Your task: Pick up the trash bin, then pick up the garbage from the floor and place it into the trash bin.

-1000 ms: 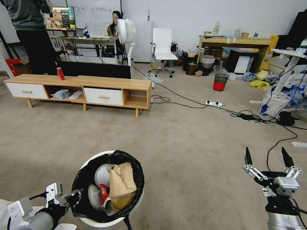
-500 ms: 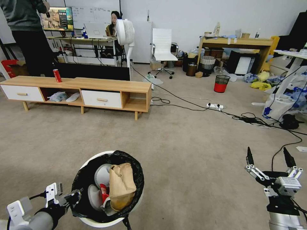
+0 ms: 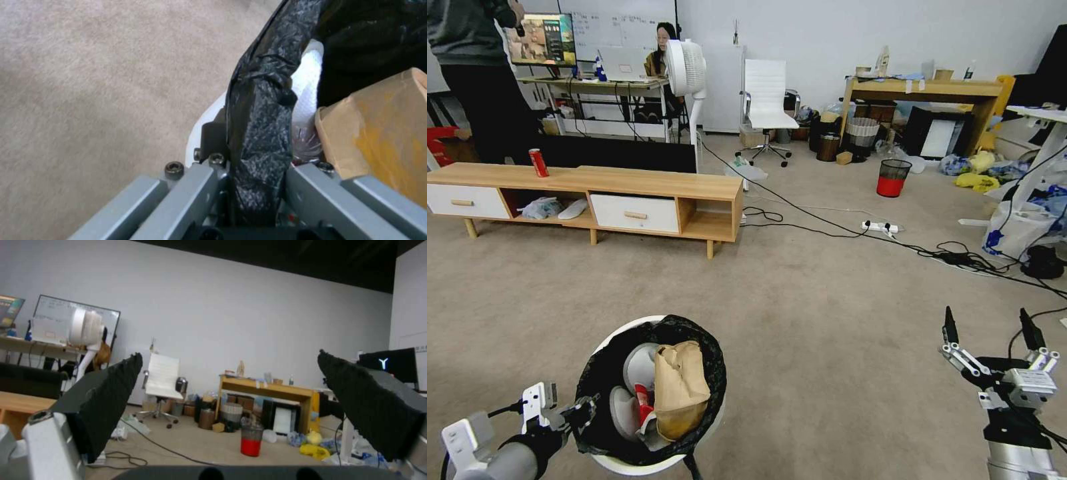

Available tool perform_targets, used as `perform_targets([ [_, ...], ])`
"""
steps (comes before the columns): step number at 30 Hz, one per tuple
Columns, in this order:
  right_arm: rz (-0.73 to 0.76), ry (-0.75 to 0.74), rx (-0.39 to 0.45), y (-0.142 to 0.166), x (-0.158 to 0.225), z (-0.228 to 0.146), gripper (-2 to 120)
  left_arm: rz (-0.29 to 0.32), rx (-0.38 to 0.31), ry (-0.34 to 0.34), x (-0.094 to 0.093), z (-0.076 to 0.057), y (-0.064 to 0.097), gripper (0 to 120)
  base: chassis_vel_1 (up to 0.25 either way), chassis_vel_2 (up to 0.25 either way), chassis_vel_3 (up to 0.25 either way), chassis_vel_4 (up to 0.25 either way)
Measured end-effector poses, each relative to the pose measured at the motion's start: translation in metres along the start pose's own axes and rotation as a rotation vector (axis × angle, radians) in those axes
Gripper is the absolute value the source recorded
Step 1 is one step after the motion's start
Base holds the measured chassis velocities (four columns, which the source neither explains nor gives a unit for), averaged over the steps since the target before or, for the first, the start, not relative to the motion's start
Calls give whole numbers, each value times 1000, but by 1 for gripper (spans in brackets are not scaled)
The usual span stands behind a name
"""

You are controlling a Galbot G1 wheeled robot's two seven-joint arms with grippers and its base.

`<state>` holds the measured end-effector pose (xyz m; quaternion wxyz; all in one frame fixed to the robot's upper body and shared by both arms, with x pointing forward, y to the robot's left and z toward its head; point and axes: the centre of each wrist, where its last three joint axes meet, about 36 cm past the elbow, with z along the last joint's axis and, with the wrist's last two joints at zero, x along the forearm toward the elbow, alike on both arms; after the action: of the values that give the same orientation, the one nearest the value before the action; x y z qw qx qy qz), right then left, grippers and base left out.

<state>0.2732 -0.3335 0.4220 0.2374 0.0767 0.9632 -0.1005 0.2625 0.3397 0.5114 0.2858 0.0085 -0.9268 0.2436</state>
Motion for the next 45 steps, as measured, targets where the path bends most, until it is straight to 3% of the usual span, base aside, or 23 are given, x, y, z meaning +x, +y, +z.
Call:
perform_targets([
  [45, 15, -14, -13, -6, -4, 6, 100, -11, 6, -1, 0, 3, 1, 1, -151, 149, 157, -152],
])
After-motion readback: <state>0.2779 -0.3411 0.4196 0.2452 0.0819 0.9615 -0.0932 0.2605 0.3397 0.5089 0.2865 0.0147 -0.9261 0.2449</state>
